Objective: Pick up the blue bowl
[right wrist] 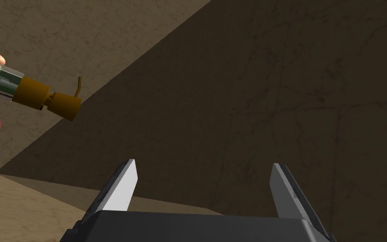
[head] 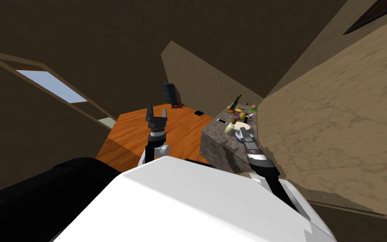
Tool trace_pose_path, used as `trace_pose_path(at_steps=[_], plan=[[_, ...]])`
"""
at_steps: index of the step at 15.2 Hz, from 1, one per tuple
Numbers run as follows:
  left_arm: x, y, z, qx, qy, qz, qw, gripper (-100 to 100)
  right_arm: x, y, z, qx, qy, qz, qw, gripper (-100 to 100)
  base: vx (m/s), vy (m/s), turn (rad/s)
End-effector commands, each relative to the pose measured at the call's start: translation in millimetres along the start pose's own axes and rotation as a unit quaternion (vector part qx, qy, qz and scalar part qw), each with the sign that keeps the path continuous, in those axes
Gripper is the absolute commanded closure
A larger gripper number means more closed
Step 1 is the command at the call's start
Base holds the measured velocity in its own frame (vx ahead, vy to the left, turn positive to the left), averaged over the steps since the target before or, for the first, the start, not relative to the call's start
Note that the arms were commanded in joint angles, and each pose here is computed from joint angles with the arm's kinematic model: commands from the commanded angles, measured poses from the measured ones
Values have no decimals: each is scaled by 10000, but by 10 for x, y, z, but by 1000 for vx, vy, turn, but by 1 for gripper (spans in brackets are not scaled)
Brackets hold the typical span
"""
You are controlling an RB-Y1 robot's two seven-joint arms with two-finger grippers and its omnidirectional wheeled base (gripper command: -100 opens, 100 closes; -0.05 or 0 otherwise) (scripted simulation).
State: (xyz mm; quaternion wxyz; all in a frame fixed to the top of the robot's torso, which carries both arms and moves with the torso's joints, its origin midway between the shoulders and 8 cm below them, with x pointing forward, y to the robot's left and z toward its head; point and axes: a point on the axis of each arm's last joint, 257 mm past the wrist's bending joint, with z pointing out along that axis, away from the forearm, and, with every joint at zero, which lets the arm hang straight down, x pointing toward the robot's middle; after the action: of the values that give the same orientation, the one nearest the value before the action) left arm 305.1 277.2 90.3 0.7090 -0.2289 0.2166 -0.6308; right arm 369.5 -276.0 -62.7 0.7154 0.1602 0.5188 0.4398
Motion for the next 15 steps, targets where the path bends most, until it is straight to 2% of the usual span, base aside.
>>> trace_pose_path(at_steps=[1,3,4,6,7,9,10,12,13,15], plan=[[0,0,0,0,0,0,10000,0,100,-158,-67,99,308,-293,9990,-100,-12,55,57],[0,0,0,0,0,0,10000,0,109,-155,-66,73,405,-357,9985,-100,-9,49,35],[0,0,0,0,0,0,10000,0,167,-301,-133,173,624,-585,9962,-100,-13,50,59],[0,0,0,0,0,0,10000,0,175,-299,-133,143,728,-656,9951,-100,-9,49,40],[0,0,0,0,0,0,10000,0,222,-452,-210,247,943,-885,9913,-100,-8,47,56],[0,0,0,0,0,0,10000,0,227,-451,-210,213,1058,-965,9895,-100,-9,51,42],[0,0,0,0,0,0,10000,0,263,-611,-297,313,1289,-1210,9838,-100,-5,52,72],[0,0,0,0,0,0,10000,0,263,-611,-297,280,1391,-1283,9815,-100,-8,49,45],[0,0,0,0,0,0,10000,0,286,-776,-394,379,1629,-1534,9739,-100,-3,53,66],[0,0,0,0,0,0,10000,0,283,-777,-394,346,1727,-1606,9712,-100,-8,51,46]])
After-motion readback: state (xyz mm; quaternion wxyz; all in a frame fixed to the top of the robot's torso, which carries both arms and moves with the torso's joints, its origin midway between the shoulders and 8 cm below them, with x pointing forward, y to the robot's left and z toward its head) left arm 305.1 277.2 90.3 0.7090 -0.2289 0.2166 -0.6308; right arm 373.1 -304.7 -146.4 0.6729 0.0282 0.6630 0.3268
